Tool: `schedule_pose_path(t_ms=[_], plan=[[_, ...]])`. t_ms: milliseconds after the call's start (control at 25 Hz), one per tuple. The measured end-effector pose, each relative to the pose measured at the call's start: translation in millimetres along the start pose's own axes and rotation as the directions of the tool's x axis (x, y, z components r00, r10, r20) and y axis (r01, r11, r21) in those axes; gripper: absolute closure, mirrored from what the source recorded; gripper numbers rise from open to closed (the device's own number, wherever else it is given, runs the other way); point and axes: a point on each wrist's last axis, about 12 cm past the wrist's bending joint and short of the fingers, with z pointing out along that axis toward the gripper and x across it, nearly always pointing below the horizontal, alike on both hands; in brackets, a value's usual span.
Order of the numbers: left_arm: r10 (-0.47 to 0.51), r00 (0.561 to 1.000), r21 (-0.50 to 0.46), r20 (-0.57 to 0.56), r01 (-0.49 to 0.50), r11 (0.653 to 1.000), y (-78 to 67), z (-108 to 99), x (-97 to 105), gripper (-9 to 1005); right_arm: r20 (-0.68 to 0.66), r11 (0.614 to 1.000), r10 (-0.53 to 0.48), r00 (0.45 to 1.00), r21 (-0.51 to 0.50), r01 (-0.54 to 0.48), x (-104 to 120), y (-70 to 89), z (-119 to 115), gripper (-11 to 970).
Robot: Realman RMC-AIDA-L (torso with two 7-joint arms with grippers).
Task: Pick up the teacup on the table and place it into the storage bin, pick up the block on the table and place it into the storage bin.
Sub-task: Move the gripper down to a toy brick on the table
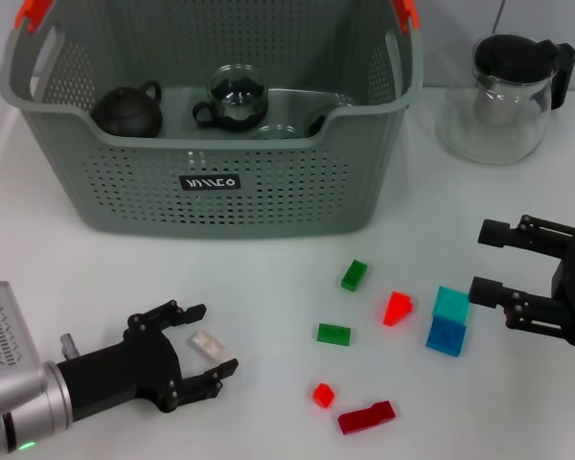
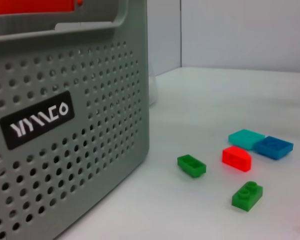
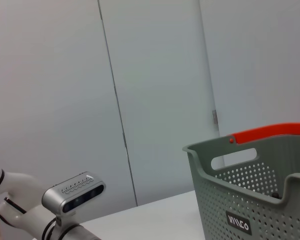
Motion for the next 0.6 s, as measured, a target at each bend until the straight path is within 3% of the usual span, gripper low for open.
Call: schedule_pose_path(t_ms=[600], plan=[[-0.005, 1.0, -0.077, -0.002, 0.004, 0.997, 9.7, -9.3, 1.7, 188, -0.003, 1.0, 0.001, 1.0, 0.002, -0.001, 0.5, -0.1, -0.2, 214]])
